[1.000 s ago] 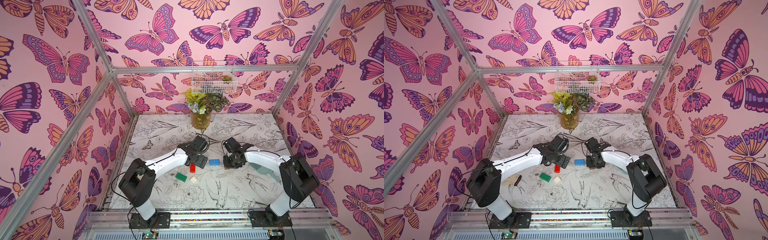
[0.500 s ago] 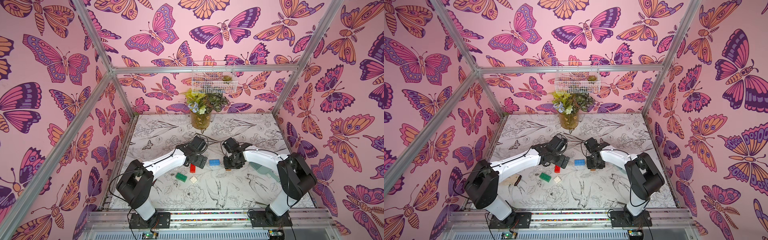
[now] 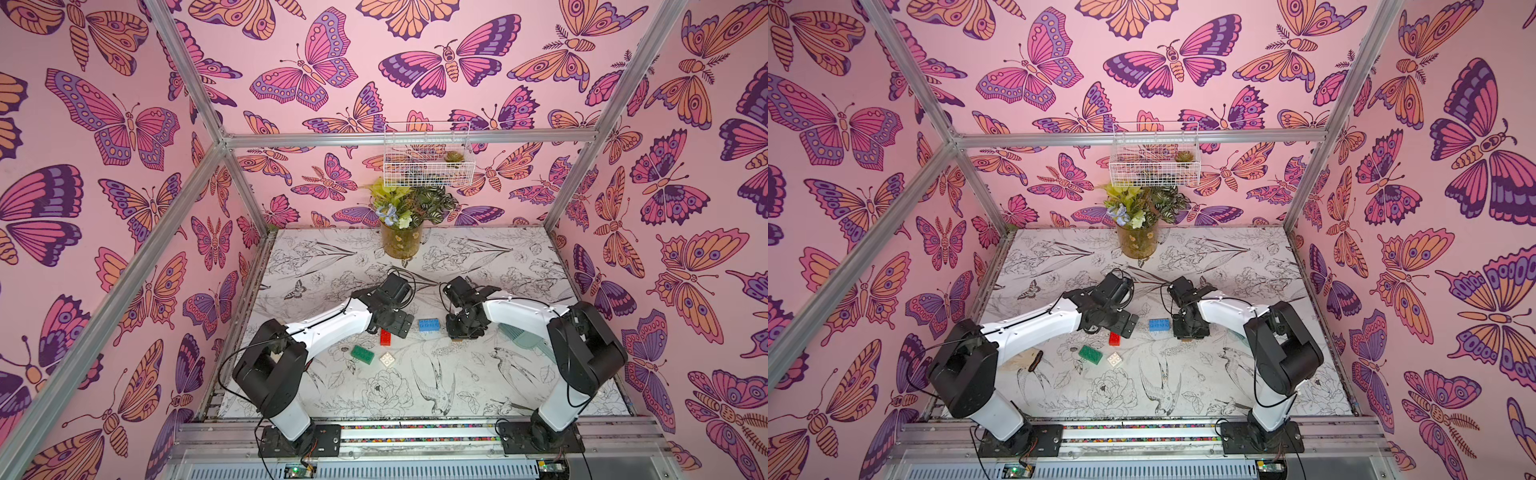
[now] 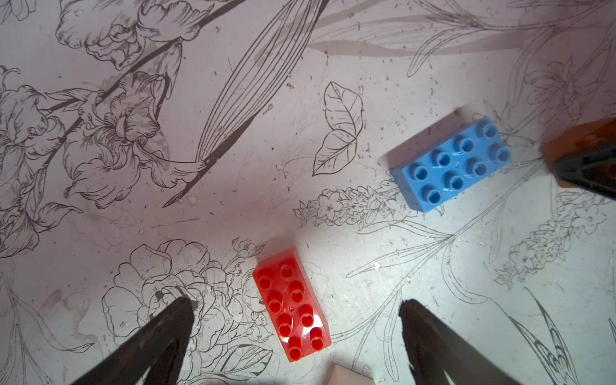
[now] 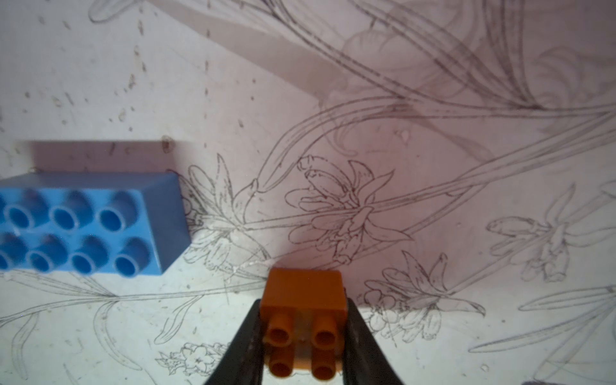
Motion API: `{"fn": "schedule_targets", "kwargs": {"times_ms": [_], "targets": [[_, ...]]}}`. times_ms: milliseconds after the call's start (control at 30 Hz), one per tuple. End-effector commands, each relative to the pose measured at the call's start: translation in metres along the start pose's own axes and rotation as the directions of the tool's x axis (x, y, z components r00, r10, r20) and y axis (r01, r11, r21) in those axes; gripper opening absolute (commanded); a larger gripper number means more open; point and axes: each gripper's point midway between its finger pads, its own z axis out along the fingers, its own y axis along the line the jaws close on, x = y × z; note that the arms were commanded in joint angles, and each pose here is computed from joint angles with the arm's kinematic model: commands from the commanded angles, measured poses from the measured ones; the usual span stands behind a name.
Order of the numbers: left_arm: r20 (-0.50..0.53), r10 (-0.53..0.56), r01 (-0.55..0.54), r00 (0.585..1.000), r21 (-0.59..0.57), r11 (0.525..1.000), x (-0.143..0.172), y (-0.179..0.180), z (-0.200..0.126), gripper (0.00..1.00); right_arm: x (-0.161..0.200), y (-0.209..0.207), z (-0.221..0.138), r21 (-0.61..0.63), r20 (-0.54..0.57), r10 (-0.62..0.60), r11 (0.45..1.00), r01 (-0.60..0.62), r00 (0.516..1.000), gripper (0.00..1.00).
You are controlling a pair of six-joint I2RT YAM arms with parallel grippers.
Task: Assemble the number 5 with lego
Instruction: Pick up the lego brick from the center of the board, then assemble the lego brick with the lego brick.
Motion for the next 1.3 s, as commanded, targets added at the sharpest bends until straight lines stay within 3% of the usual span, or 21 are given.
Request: {"fn": "schedule_targets", "kwargs": {"times_ms": [0, 200, 467, 1267], "targets": [[0.008, -0.017, 0.017, 1.000, 0.021, 1.000, 0.003, 0.000, -0.006, 1.00, -0.005, 0.003, -0.013, 0.010, 0.018, -0.015, 1.000, 0.014, 1.000, 0.26], [0.046, -0.018, 0.013, 0.999, 0.114, 0.993, 0.005, -0.014, -0.012, 1.00, -0.009, 0.014, -0.036, -0.021, 0.050, -0.011, 1.000, 0.012, 0.999, 0.21], [0.048, -0.026, 0.020, 0.999, 0.119, 0.993, 0.021, -0.011, -0.016, 1.00, -0.017, 0.042, -0.047, -0.046, 0.069, -0.007, 0.999, 0.010, 0.998, 0.21], [0.043, -0.045, 0.040, 0.998, 0.114, 0.993, 0.042, -0.005, -0.016, 1.00, -0.034, 0.072, -0.018, -0.037, 0.035, -0.019, 0.999, 0.020, 0.999, 0.19]]}}
